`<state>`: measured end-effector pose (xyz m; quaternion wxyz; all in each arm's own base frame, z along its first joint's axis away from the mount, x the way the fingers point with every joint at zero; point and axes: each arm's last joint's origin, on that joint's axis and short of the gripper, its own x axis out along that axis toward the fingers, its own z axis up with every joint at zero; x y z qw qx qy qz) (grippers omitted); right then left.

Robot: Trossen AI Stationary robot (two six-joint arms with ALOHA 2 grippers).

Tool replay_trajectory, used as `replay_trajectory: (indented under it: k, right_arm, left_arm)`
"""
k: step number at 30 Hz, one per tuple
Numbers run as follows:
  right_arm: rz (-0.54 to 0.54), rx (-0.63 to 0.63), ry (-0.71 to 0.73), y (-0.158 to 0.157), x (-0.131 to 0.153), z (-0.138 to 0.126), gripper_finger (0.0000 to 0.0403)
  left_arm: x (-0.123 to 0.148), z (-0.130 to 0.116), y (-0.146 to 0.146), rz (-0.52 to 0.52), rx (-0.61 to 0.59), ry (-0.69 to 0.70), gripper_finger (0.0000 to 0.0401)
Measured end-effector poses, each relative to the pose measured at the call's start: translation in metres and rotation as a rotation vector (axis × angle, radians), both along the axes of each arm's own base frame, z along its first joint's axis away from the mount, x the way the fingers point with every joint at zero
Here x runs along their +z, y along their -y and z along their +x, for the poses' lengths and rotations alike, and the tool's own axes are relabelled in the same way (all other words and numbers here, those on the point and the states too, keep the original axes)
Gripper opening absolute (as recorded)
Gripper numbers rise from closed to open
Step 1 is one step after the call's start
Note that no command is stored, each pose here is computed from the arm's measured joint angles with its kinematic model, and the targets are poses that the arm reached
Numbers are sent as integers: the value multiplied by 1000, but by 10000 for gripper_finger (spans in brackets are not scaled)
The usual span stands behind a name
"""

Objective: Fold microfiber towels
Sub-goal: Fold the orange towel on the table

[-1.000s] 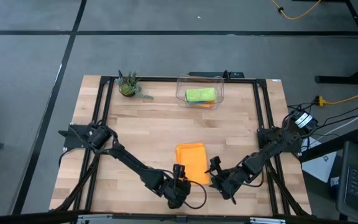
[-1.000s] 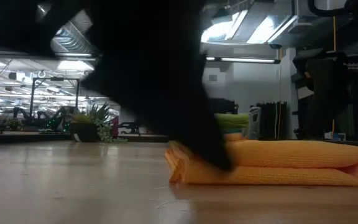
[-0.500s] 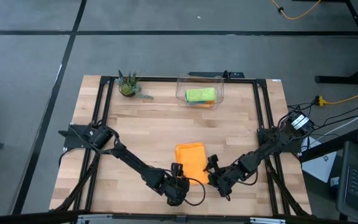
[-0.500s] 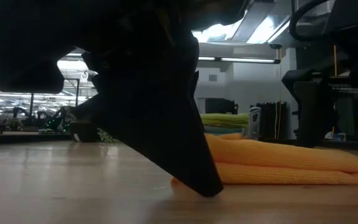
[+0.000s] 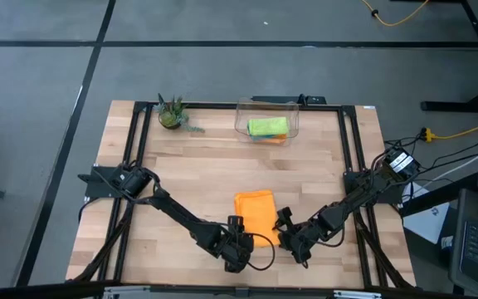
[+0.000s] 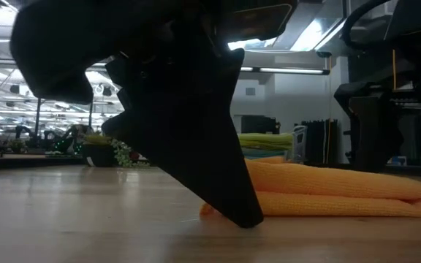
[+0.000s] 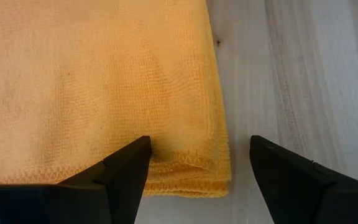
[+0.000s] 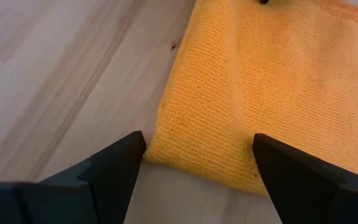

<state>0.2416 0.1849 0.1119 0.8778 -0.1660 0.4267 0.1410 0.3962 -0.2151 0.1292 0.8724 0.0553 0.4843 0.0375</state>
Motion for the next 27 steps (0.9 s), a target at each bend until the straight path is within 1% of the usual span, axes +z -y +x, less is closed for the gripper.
replay_trajectory:
  k: [6, 10, 14, 21, 27]
  right_arm:
    - [-10, -8, 6, 0, 0, 0, 309]
    - [-25, -19, 16, 1, 0, 0, 294]
    - [-21, -16, 12, 0, -1, 0, 267]
    - [9, -25, 0, 0, -1, 0, 216]
    - [22, -16, -7, 0, -1, -1, 155]
  left_arm:
    - [0, 0, 0, -1, 11, 3, 267]
    - [-1, 0, 0, -16, 37, 6, 260]
    - [-1, 0, 0, -24, 48, 8, 240]
    - [-1, 1, -2, -26, 54, 11, 189]
    - [-1, 5, -7, -41, 68, 15, 143]
